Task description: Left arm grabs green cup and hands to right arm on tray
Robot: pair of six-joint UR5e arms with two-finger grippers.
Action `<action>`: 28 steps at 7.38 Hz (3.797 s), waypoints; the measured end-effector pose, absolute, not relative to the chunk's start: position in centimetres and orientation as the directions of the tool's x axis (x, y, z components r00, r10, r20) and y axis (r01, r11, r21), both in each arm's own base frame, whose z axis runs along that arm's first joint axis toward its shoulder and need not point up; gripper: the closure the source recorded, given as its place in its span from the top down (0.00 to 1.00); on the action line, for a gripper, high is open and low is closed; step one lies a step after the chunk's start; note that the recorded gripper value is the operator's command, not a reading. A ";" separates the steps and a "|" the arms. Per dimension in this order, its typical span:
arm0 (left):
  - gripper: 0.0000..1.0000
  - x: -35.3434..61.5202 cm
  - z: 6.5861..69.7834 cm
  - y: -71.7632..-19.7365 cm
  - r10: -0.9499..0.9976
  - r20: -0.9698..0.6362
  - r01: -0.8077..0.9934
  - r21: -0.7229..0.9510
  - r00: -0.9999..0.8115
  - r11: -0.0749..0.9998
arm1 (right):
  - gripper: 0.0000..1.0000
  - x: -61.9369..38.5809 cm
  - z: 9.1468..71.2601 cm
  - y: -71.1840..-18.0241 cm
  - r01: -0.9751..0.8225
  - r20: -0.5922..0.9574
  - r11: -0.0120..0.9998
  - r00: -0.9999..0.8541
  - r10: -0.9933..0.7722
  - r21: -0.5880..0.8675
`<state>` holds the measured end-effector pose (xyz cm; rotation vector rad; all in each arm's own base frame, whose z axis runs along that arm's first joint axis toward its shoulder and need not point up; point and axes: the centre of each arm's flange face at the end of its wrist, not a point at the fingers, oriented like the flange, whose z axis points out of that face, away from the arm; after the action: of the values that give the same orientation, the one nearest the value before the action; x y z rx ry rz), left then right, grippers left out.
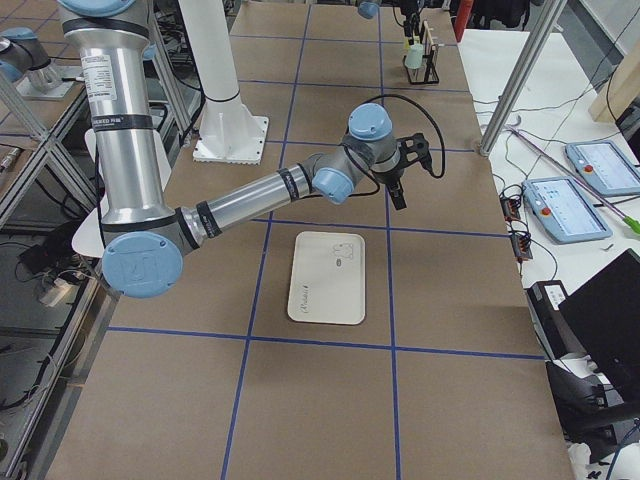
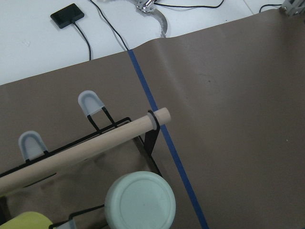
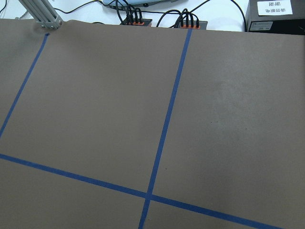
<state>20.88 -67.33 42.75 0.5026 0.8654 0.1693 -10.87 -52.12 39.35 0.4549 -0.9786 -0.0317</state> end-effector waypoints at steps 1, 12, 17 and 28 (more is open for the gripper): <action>1.00 22.0 43.4 -67.7 0.331 -0.672 0.053 0.484 0.663 0.874 | 1.00 -11.0 39.3 -52.1 -0.175 0.793 0.906 0.565 -0.228 0.385; 0.26 23.8 44.7 -68.9 0.303 -0.634 0.055 0.480 0.712 0.875 | 1.00 -11.2 39.3 -52.1 -0.171 0.794 0.907 0.563 -0.231 0.385; 0.05 21.8 42.5 -68.5 0.317 -0.638 0.081 0.514 0.702 0.854 | 1.00 -11.2 39.2 -52.1 -0.171 0.794 0.906 0.562 -0.233 0.387; 0.02 15.8 22.0 -56.5 0.126 -0.895 0.392 0.309 0.427 0.867 | 1.00 -15.3 31.7 -50.7 -0.327 0.911 0.871 0.313 -0.267 0.368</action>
<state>15.83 -56.47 22.02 0.5233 1.1310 -0.1760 -15.29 -50.68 31.72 0.5503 -1.2703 0.0420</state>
